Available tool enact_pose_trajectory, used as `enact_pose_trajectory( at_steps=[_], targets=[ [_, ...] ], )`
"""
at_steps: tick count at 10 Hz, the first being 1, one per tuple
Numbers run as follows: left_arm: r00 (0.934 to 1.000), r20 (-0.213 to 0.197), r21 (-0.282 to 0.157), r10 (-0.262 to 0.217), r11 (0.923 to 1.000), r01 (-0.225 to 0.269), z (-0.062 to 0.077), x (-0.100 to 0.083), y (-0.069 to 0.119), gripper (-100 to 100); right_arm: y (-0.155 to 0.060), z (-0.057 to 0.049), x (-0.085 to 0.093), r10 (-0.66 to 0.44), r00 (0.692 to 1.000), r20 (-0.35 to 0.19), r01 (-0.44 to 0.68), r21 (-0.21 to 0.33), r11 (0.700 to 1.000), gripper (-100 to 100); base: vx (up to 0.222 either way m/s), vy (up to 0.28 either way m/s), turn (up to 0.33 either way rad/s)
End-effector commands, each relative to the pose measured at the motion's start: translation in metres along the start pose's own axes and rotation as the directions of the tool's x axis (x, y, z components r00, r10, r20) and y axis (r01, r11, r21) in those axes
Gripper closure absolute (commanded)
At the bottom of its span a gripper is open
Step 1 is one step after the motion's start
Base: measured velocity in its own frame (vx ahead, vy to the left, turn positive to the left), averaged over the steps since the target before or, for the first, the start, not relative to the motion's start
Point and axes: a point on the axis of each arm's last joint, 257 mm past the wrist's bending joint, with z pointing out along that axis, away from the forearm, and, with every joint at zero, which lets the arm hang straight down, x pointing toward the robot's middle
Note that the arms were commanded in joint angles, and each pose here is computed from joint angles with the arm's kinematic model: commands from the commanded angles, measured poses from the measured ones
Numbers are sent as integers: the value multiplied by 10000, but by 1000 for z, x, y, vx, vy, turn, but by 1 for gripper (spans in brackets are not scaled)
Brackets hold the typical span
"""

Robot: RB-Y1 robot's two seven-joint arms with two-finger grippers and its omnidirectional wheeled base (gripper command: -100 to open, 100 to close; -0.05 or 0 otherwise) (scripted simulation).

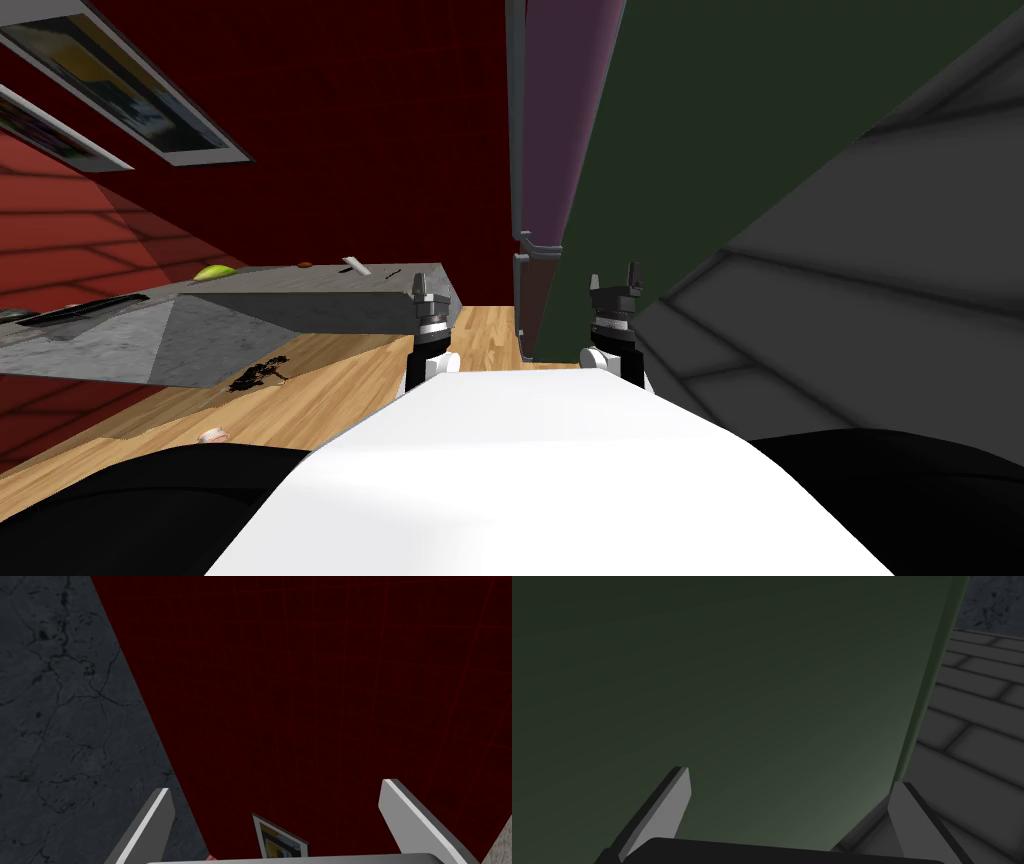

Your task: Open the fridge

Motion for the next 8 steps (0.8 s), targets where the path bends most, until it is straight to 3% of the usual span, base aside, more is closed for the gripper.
enact_pose_trajectory(
  at_steps=[1, 8],
  targets=[
    [10000, 0, 0, 0, 10000, 0, 0, 0, 0, 0, 0, 0, 0, 0, 10000, 0, 0, 0, 10000, 0, 0, 0, 0],
    [10000, 0, 4, 0, 10000, 0, 0, 0, 0, 0, 0, 0, 0, 0, 10000, -1, 0, -4, 10000, 0, 0, 0, 0]
  ],
)
